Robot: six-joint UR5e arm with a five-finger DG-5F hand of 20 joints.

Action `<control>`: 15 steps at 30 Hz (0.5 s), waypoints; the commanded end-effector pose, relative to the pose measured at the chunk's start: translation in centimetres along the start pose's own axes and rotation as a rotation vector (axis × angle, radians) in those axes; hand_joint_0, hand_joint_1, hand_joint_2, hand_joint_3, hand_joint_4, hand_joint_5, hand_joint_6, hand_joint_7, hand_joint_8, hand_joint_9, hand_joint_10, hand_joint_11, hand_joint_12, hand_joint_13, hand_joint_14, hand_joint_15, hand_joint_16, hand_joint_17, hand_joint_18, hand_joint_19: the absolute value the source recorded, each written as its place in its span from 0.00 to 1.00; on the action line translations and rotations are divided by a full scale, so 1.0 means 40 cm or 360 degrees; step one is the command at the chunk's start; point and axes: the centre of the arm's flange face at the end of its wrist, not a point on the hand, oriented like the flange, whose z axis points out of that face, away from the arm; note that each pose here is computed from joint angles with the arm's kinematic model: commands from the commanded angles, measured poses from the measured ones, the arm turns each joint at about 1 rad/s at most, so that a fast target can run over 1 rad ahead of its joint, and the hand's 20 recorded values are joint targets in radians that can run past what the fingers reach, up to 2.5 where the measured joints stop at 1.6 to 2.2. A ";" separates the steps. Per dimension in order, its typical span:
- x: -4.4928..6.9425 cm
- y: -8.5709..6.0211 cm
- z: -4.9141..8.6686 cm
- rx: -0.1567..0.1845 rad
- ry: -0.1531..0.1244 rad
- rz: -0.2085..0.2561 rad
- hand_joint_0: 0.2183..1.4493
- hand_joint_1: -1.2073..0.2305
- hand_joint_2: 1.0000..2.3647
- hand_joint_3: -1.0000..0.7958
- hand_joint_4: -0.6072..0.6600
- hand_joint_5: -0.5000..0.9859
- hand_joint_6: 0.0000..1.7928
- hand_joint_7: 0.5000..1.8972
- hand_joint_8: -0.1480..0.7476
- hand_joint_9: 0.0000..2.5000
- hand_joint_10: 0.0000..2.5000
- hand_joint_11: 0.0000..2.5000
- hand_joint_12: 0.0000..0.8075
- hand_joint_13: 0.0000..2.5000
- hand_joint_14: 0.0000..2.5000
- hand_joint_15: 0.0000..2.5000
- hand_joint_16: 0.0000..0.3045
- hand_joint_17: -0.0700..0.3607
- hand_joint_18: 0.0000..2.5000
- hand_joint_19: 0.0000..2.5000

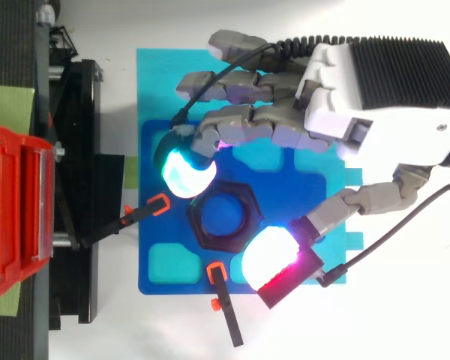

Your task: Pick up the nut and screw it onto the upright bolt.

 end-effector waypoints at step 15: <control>-0.055 -0.065 -0.017 -0.0010 0.0040 -0.0017 0.24 0.49 0.00 0.28 0.52 0.40 0.28 0.58 0.32 0.62 0.00 0.02 0.32 0.33 0.00 0.00 0.09 0.31 0.22 0.04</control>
